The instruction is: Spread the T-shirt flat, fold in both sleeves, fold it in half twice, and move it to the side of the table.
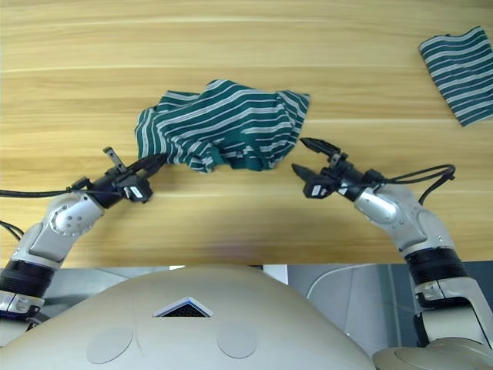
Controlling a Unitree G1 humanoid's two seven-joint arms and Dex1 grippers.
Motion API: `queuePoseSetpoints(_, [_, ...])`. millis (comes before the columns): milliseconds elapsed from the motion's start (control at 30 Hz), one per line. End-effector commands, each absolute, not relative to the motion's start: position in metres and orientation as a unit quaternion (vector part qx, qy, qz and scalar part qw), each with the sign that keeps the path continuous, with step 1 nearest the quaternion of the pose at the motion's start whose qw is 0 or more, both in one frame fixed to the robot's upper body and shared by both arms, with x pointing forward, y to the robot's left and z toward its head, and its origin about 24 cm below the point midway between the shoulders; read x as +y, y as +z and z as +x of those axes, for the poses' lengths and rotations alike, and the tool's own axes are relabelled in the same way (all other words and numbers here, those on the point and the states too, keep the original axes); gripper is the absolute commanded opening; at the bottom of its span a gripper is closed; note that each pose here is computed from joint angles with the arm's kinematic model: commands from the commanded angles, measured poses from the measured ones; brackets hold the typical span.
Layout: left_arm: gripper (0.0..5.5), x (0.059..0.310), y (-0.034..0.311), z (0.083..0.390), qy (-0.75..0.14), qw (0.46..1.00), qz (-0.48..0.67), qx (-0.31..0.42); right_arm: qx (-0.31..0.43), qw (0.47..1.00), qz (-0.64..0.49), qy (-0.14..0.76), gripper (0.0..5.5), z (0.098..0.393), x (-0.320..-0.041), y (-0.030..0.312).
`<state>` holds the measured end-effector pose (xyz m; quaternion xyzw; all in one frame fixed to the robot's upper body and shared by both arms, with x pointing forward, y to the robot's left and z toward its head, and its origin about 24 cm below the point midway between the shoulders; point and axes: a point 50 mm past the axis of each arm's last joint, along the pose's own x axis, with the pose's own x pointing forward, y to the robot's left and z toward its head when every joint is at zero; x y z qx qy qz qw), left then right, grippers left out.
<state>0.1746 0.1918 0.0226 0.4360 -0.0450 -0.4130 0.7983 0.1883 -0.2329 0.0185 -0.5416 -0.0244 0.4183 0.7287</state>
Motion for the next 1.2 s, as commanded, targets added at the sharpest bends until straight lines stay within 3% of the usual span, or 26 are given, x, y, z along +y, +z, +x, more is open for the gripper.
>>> queuePoseSetpoints(33, [0.66,0.179,0.016,0.168,-0.454,0.79,0.412,-0.028,0.037,0.7,-0.551,0.452,3.53,0.177,-0.24,0.001])
queuePoseSetpoints(233, [1.63,0.191,-0.016,0.169,-0.445,0.758,0.473,0.066,0.046,0.688,-0.567,0.45,3.53,0.18,-0.25,0.004])
queuePoseSetpoints(333, [2.14,0.193,-0.019,0.172,-0.427,0.752,0.496,0.077,0.044,0.686,-0.566,0.455,3.53,0.18,-0.248,0.003])
queuePoseSetpoints(733, [2.14,0.185,-0.026,0.169,-0.437,0.741,0.503,0.084,0.037,0.688,-0.562,0.459,3.53,0.182,-0.243,0.0])
queuePoseSetpoints(1200, [0.67,0.192,-0.031,0.167,-0.438,0.737,0.504,0.104,0.028,0.691,-0.56,0.455,3.53,0.184,-0.241,0.001])
